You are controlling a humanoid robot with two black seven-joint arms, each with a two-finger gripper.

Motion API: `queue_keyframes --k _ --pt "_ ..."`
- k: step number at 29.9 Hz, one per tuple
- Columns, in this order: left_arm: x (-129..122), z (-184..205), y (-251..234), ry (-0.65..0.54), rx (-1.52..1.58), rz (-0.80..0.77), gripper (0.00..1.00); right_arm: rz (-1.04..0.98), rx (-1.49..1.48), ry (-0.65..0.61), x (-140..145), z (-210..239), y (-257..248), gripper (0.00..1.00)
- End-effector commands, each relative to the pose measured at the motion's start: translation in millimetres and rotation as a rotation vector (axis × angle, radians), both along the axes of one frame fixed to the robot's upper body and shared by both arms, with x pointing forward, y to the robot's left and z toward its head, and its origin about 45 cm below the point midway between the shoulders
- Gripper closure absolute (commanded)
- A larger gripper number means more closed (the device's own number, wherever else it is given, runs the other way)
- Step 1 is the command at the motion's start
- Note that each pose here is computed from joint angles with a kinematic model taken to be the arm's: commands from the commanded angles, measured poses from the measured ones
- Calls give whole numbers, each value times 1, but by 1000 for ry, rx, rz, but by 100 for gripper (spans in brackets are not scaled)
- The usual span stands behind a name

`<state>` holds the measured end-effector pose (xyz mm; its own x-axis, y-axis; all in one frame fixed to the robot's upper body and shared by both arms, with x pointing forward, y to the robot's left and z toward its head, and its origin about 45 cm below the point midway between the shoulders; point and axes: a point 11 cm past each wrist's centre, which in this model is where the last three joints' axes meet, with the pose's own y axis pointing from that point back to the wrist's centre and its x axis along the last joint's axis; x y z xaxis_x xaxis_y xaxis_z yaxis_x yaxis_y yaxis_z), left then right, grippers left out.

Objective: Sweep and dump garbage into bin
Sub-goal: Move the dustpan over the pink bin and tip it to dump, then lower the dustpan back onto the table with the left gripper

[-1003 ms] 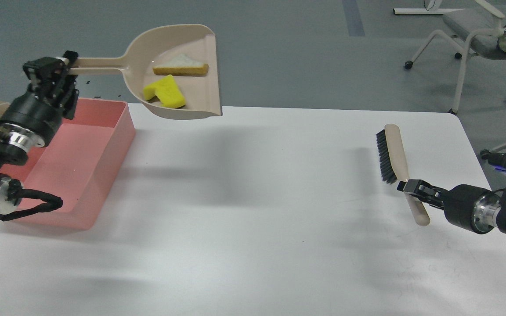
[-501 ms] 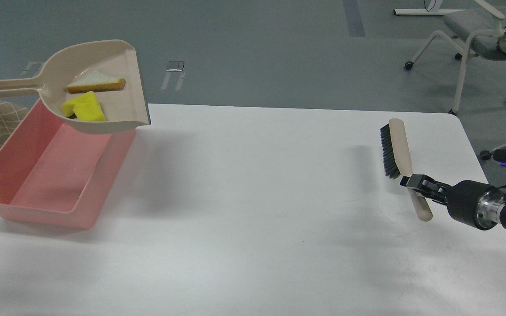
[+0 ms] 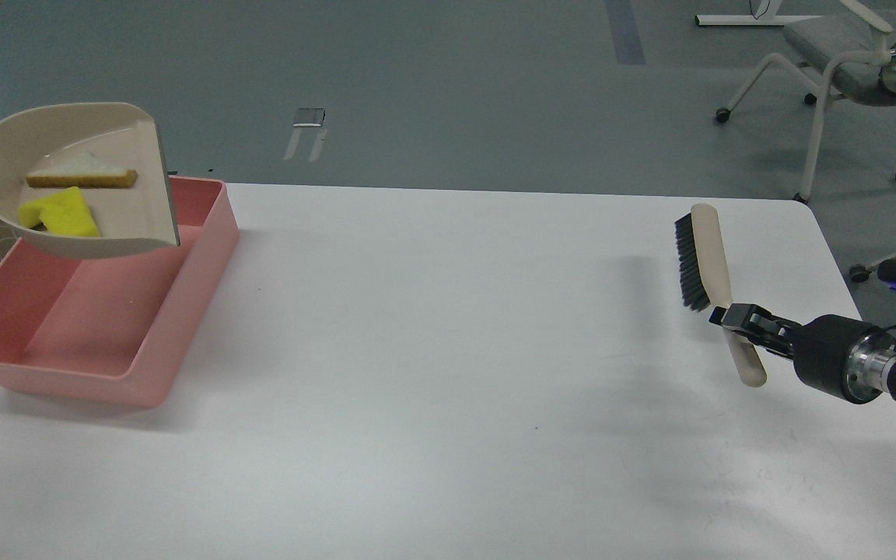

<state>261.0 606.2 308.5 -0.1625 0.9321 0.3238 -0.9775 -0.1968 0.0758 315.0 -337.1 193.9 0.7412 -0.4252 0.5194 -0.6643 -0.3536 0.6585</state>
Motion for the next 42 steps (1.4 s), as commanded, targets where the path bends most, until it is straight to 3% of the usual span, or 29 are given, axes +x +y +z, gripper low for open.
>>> queue_keyframes --k 1,6,15,22,32,34,38,42 --pt "-3 11 11 44 61 -17 100 1 1 -1 0 0 1 100" --pt "-12 10 32 151 242 -6 100 -6 2 -10 2 3 -2 100" --pt "7 32 24 126 393 -58 100 -3 12 -8 1 2 1 100" --pt "38 65 -22 154 619 -255 100 -6 17 -11 1 2 0 100" --pt "48 72 -41 221 810 -354 100 -24 42 -20 -1 4 -3 100" --pt "50 75 -43 208 815 -356 100 -25 42 -20 -2 4 -4 100" --pt "70 122 -57 62 811 -320 100 -42 49 -48 3 13 -9 100" --pt "86 144 -75 -53 705 -332 100 -69 33 -70 4 22 -22 100"
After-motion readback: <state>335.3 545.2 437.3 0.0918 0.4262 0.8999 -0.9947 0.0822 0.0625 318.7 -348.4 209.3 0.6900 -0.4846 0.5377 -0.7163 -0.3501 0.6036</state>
